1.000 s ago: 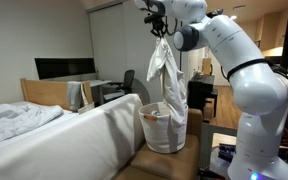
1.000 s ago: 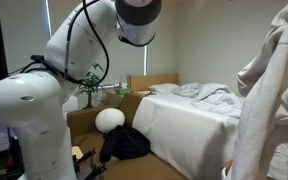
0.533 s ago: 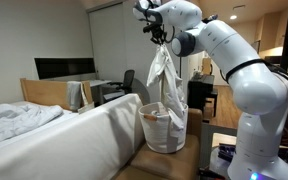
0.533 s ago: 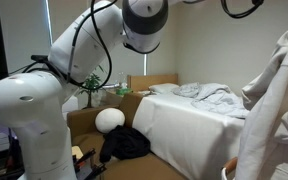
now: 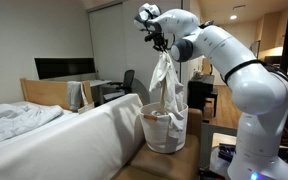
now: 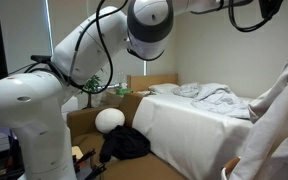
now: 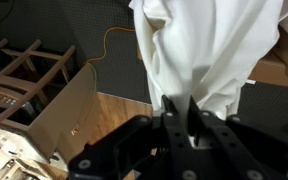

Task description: Put the white jersey in the laundry basket

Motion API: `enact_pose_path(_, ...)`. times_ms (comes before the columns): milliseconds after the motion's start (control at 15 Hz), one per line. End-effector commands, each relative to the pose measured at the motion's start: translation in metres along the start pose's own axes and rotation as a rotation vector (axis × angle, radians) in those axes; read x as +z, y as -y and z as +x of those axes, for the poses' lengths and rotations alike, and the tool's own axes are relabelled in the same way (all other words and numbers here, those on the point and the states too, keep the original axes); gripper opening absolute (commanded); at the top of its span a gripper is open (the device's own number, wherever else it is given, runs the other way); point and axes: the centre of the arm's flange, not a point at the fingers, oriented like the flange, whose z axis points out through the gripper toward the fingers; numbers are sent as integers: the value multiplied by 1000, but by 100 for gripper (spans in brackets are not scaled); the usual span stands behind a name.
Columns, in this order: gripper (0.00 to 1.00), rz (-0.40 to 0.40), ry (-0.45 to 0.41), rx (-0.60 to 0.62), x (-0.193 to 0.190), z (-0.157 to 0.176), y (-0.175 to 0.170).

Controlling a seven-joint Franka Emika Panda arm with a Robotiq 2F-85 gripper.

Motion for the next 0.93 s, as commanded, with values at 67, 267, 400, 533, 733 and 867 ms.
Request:
enact_pose_path(67, 11, -43, -21, 5, -14, 43, 29)
enact_pose_path(267, 11, -70, -17, -2, 2, 42, 33)
enact_pose_path(400, 11, -92, -20, -4, 12, 41, 36)
enact_pose_path(533, 11, -119, -21, -7, 21, 39, 40)
enact_pose_path(733, 14, -110, -3, -7, 49, 2, 23)
enact_pose_path(867, 14, -115, -3, -9, 51, 2, 24)
